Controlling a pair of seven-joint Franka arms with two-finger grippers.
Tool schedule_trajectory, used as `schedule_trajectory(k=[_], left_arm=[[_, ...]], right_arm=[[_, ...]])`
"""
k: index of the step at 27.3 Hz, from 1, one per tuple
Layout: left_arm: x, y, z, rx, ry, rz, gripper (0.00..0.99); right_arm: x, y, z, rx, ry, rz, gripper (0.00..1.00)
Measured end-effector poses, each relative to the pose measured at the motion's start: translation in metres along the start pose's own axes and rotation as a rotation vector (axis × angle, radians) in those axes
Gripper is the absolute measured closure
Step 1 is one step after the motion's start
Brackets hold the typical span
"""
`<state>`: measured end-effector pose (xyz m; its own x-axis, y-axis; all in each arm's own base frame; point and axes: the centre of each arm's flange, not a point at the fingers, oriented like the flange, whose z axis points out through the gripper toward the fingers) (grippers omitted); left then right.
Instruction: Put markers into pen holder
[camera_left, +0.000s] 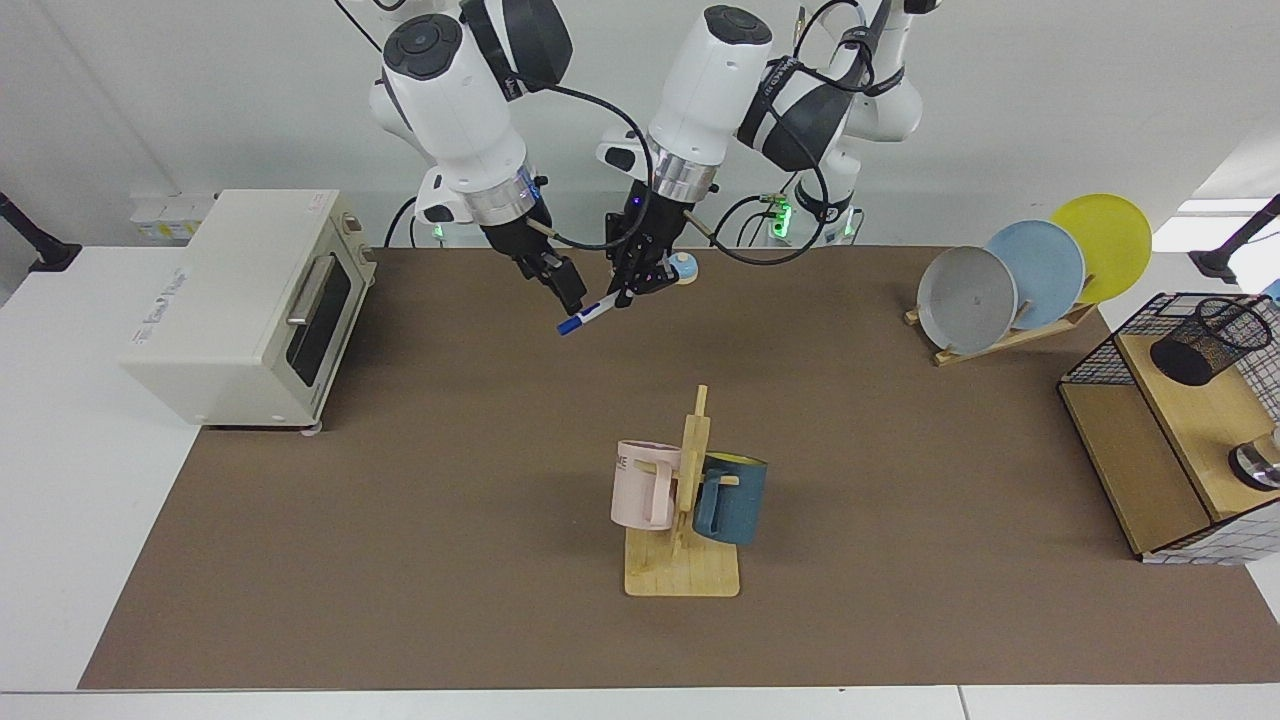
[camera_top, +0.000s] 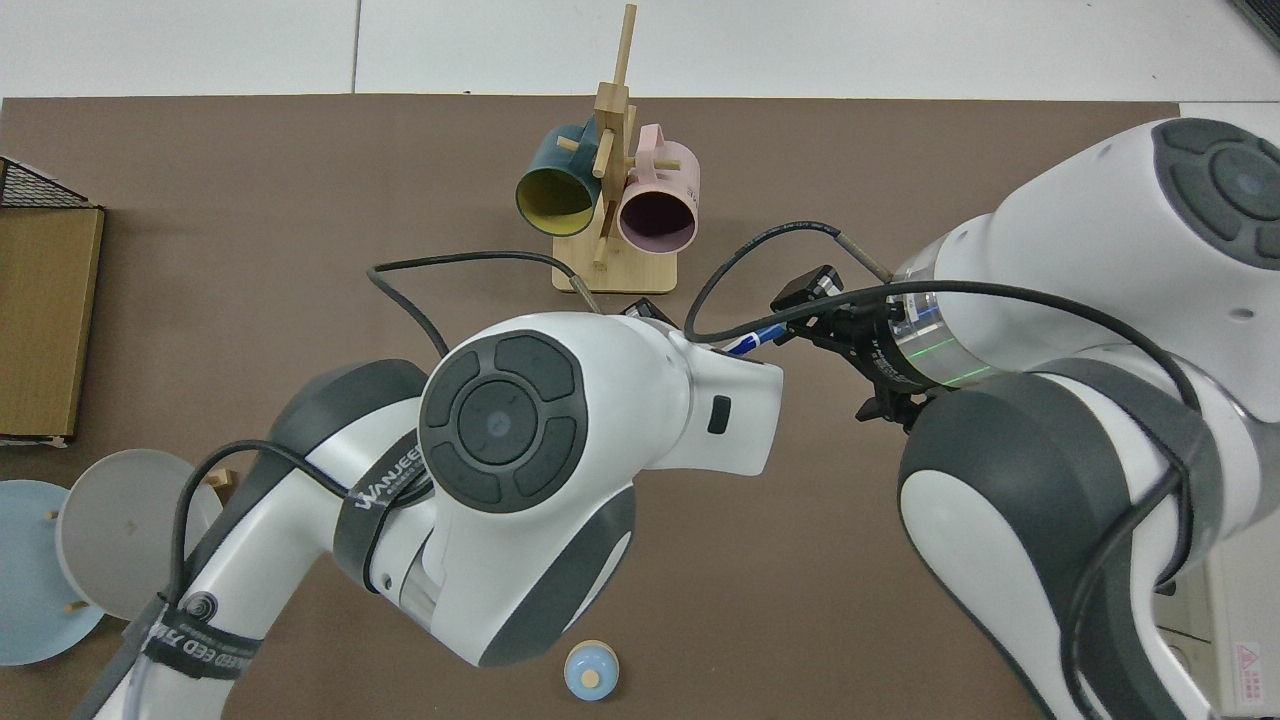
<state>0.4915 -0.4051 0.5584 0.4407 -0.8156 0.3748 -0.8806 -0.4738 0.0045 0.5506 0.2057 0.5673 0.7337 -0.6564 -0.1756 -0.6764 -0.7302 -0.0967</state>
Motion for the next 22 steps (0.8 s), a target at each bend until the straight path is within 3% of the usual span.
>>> schedule_trajectory(k=[13, 22], left_arm=[[-0.031, -0.053, -0.009, 0.090, -0.129, -0.023, 0.828], [-0.069, -0.114, -0.050, 0.184, -0.266, -0.064, 0.828]], right_arm=[[-0.010, 0.025, -0.025, -0.142, 0.075, -0.440, 0.00], [-0.013, 0.044, -0.046, -0.213, 0.112, -0.599, 0.00]])
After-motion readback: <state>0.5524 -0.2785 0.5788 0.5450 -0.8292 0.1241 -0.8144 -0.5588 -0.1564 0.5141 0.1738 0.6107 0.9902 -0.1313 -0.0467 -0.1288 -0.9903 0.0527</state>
